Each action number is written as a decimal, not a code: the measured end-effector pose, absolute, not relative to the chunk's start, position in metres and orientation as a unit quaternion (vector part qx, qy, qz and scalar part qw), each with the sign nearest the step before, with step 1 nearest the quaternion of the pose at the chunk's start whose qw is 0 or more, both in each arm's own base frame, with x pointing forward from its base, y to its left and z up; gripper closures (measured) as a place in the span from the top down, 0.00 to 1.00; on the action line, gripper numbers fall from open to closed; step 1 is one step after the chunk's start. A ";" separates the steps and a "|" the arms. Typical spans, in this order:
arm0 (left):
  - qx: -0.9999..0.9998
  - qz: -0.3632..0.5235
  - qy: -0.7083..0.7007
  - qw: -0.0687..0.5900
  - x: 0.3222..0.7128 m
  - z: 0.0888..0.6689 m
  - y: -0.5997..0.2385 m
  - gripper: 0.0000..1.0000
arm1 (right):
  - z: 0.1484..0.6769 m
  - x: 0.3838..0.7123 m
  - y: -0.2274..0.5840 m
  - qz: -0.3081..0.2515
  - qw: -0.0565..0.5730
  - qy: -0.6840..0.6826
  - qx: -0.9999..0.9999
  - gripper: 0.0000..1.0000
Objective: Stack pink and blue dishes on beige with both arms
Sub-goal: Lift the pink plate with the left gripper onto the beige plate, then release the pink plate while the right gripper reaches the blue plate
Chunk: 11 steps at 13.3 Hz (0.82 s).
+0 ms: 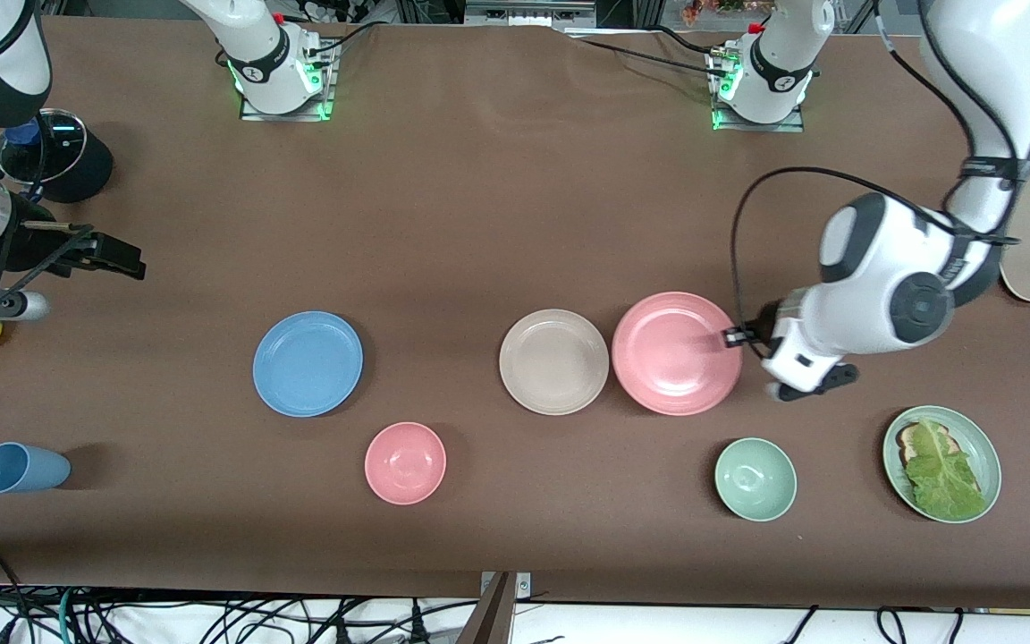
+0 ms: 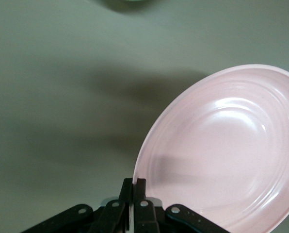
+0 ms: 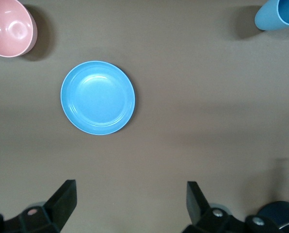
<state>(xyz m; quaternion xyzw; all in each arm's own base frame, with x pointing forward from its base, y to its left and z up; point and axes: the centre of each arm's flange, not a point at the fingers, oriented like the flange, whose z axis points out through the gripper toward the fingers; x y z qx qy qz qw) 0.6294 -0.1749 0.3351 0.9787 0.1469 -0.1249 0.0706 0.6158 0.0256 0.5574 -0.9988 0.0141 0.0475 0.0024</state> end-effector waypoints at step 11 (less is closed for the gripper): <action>0.987 -0.101 0.122 -0.005 0.612 0.255 -0.321 0.05 | 0.547 0.625 -0.003 0.041 0.001 0.038 -0.998 1.00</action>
